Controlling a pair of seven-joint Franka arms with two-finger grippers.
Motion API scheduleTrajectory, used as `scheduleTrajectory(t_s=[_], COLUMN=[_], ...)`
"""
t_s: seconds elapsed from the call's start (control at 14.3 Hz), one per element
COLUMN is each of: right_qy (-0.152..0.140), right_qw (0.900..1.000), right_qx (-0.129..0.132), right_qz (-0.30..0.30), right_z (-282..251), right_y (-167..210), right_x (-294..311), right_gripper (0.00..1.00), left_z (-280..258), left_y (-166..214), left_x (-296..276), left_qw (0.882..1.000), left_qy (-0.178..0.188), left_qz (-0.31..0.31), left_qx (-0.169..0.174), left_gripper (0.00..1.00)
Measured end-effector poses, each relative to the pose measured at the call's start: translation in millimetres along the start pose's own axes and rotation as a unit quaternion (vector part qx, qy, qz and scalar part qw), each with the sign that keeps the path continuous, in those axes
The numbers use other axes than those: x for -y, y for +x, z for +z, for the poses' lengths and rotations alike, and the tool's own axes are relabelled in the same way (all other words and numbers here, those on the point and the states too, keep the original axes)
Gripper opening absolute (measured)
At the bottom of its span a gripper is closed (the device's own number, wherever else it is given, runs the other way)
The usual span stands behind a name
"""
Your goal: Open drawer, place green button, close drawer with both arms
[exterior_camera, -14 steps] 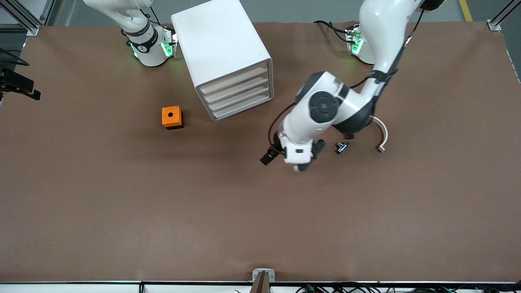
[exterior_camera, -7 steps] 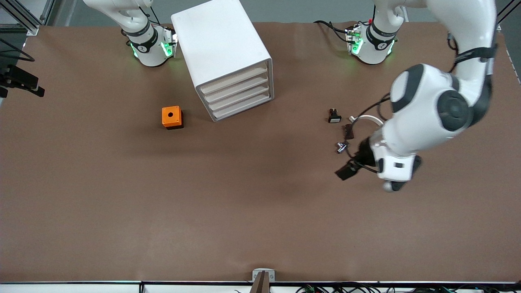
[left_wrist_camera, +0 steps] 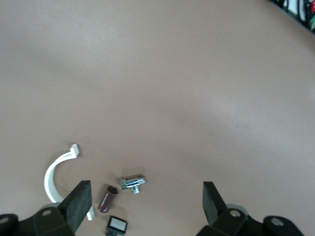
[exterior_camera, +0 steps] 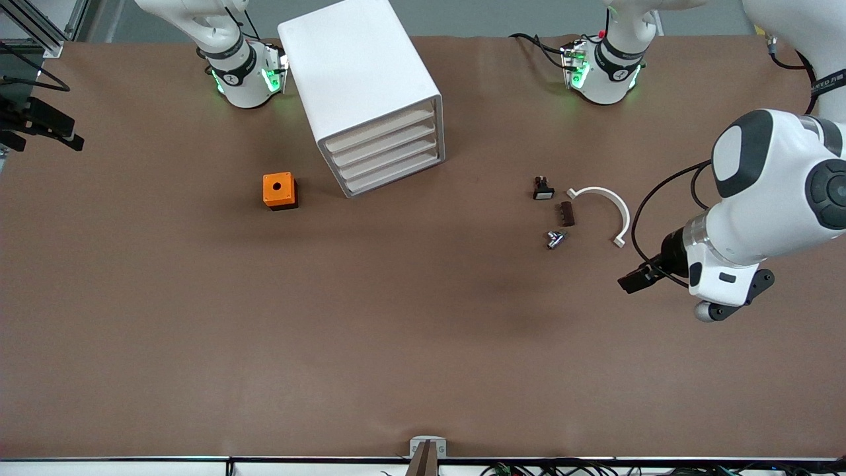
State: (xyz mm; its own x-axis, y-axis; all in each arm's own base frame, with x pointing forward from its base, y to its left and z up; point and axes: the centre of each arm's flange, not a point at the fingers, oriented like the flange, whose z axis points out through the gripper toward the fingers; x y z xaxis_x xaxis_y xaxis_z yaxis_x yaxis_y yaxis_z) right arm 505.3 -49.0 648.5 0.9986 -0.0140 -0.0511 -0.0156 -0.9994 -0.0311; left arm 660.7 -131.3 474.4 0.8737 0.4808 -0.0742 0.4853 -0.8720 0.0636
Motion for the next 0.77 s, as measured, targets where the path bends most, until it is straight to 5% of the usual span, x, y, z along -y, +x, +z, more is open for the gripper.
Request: scheduleTrajectory(t_s=[0.77], right_qy=[-0.003], right_qw=[1.000], right_qx=[-0.012], right_qz=[-0.006], right_z=[0], right_y=[3], right_x=[10], right_gripper=[1.00], left_z=[-64], left_y=[9], left_x=[127], left_qw=[0.980], left_qy=[0.047], left_qz=[0.193], left_qx=[0.025], left_gripper=[1.00])
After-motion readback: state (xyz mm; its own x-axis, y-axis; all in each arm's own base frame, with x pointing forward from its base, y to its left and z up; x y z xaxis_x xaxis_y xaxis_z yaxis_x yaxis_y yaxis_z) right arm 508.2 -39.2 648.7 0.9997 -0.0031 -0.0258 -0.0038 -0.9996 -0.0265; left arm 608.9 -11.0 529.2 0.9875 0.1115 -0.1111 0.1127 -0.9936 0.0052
